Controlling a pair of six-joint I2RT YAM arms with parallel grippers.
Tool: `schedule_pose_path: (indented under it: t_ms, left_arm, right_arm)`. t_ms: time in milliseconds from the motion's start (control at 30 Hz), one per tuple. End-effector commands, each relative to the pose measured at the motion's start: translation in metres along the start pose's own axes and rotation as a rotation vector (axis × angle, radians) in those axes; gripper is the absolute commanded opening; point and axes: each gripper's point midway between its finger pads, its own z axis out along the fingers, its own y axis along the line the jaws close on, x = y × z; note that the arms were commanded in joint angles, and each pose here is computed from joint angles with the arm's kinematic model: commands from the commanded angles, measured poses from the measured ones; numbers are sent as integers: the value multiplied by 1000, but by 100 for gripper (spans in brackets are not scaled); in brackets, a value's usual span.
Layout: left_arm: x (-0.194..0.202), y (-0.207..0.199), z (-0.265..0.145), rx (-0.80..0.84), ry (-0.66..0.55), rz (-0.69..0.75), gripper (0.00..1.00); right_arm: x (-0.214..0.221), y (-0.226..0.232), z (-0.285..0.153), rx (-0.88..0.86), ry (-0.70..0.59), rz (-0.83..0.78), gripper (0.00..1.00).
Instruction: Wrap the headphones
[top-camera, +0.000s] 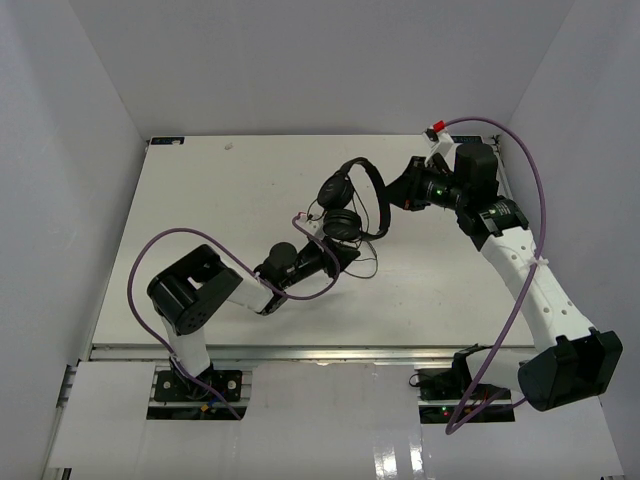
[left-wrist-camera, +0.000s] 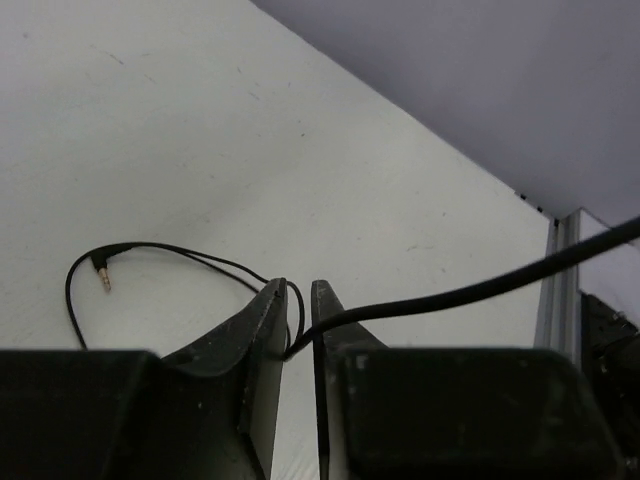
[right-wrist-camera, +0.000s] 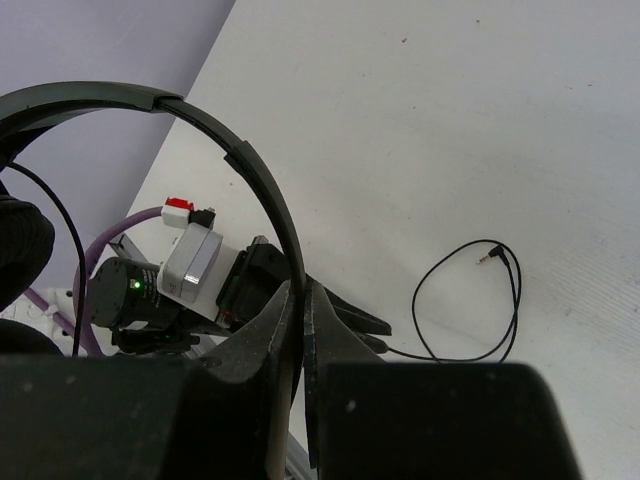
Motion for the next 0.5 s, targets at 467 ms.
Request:
schedule_pose_path:
  t_ms: [467]
  left_arm:
    - [-39,3,-46,-31,58,71,0]
  right_arm:
    - [10,57,-41,-339,7,-341,8]
